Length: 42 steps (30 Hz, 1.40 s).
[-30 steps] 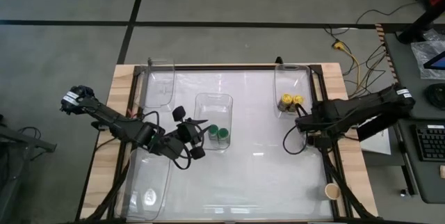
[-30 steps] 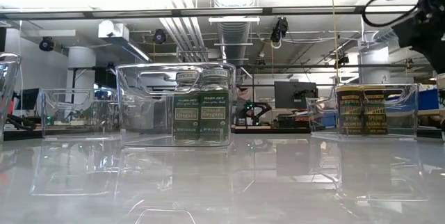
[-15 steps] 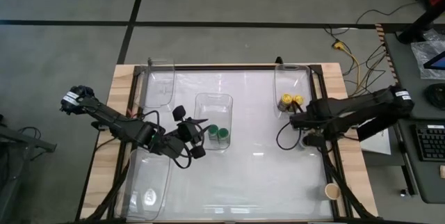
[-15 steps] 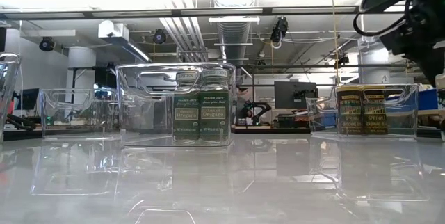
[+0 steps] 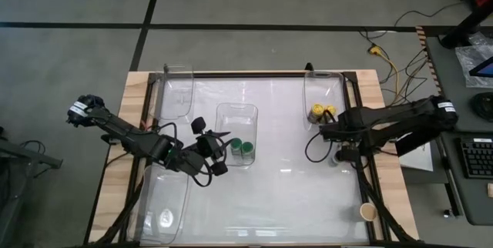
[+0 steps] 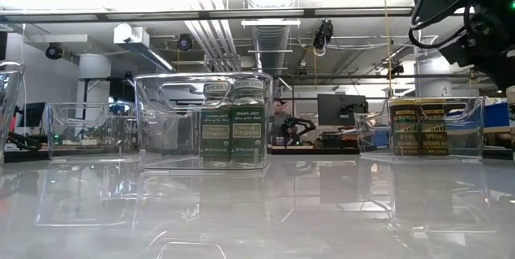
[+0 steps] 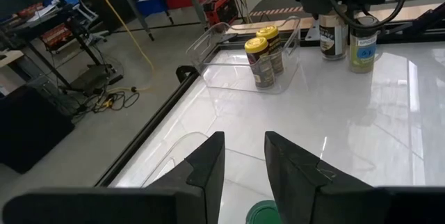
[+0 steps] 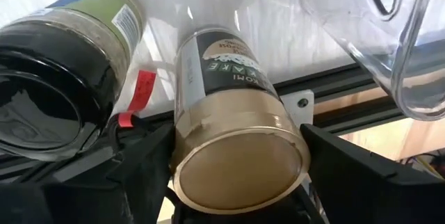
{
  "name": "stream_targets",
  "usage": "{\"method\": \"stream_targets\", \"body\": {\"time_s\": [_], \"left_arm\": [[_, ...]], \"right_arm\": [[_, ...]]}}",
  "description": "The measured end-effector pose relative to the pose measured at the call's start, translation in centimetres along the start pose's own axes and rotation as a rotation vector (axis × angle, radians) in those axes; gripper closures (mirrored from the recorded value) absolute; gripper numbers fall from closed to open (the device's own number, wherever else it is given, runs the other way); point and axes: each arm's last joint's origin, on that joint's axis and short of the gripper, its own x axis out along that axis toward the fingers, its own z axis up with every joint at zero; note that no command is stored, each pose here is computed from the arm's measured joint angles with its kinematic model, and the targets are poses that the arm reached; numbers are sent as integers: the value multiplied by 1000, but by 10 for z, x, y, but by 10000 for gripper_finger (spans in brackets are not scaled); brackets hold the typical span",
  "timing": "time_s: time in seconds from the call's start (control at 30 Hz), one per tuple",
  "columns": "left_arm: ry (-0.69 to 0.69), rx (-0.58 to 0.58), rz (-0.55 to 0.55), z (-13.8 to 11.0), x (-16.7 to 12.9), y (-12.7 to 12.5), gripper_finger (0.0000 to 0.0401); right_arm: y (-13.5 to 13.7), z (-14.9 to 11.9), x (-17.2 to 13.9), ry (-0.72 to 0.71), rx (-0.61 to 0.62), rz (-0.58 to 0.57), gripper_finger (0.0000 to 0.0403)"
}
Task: Sort spices by type
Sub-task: Put the top golden seasoning bottle into the top left transparent bin
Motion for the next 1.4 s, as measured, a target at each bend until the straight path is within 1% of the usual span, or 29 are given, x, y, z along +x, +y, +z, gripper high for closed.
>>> {"method": "stream_targets", "body": {"time_s": [0.1, 0.17, 0.4, 0.6, 0.7, 0.87, 1.0, 1.13, 1.27, 1.4], "left_arm": [[0, 0, 0, 0, 0, 0, 313], [0, 0, 0, 0, 0, 0, 313], [-3, 7, 0, 0, 0, 0, 313], [-24, 58, -27, 4, -7, -5, 313], [-38, 81, -42, 6, -12, -5, 313], [-39, 88, -42, 6, -13, -4, 313], [-34, 95, -42, 5, -13, -4, 313], [-31, 100, -41, 4, -13, -4, 313], [-20, 116, -40, 2, -13, -4, 313], [-6, 134, -38, 0, -13, -3, 313]], "right_arm": [[0, 1, 1, 0, 1, 3, 100], [1, 1, 2, -5, -1, 9, 99], [1, 1, 2, 6, -6, 6, 123], [1, 4, 0, 8, 3, 3, 123], [2, 6, -8, -26, 5, 6, 126], [3, 15, -32, -109, 8, 18, 128], [6, 30, -53, -173, 13, -6, 124], [12, 54, -71, -261, 28, 21, 129], [22, 81, -77, -235, 42, 86, 125], [40, 104, -73, -167, -71, 123, 119]]}}
